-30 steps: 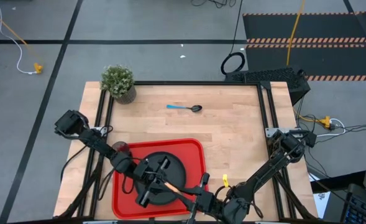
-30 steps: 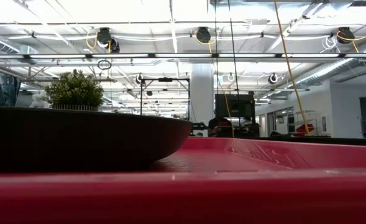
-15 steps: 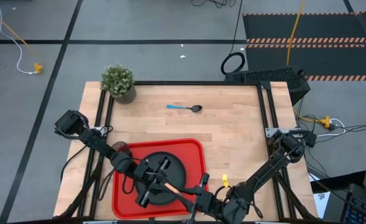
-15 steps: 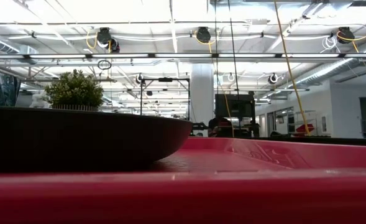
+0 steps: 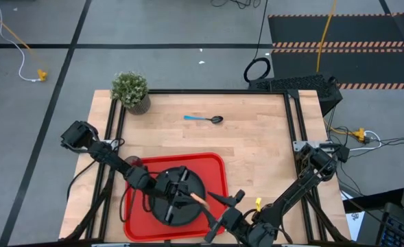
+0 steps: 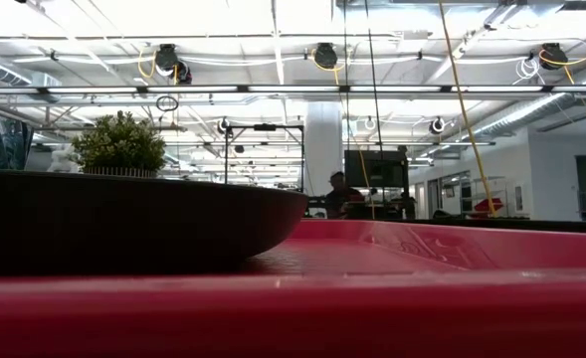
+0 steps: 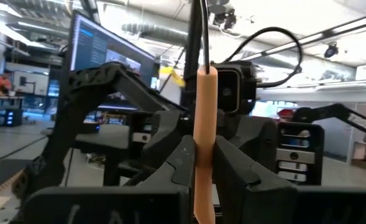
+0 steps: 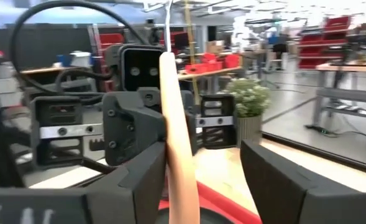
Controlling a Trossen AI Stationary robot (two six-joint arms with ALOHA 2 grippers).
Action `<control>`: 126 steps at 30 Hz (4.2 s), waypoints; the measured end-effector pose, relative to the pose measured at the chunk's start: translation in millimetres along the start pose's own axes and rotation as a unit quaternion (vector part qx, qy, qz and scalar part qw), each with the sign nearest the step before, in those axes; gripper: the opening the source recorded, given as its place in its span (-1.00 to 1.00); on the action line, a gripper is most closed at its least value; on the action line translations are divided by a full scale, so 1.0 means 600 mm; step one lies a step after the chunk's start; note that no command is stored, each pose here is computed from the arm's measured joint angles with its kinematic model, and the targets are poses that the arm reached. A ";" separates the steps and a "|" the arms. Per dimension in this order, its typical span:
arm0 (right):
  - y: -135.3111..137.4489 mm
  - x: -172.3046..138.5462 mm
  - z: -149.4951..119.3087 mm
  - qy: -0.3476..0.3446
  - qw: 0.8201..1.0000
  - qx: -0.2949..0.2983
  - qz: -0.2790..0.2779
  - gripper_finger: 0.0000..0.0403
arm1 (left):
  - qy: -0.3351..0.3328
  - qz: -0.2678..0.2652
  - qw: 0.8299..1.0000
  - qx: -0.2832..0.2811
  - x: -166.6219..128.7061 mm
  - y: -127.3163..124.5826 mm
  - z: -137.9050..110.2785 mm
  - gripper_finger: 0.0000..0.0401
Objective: Pick and place plate/cup/fork/spoon on tray
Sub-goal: Put the orange fork on the red serving tray on the right side of the black plate
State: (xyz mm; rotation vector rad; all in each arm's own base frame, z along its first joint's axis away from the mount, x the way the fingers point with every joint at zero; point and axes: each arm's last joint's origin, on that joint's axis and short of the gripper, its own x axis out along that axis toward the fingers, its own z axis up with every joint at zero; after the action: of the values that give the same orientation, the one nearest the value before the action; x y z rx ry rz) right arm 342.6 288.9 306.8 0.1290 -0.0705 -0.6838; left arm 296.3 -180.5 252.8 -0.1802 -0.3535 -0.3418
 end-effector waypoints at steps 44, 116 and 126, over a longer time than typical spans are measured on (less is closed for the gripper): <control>-0.041 0.113 -0.030 0.010 0.983 -0.126 -0.133 0.25 | 0.191 0.364 0.897 0.163 -0.027 0.047 -0.062 -0.82; -0.061 0.129 0.001 0.036 0.995 -0.088 -0.043 -0.89 | 0.238 0.380 0.835 0.319 -0.054 -0.058 0.012 0.10; -0.045 0.066 -0.005 0.048 0.999 0.003 -0.002 -0.89 | 0.257 0.222 0.914 0.224 -0.102 -0.129 0.122 0.09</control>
State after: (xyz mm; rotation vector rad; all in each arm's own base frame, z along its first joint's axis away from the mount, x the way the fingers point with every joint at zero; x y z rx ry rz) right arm 356.7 243.6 300.9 0.1669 0.0193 -0.6799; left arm 191.8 -217.5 306.5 0.2799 0.1427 0.1530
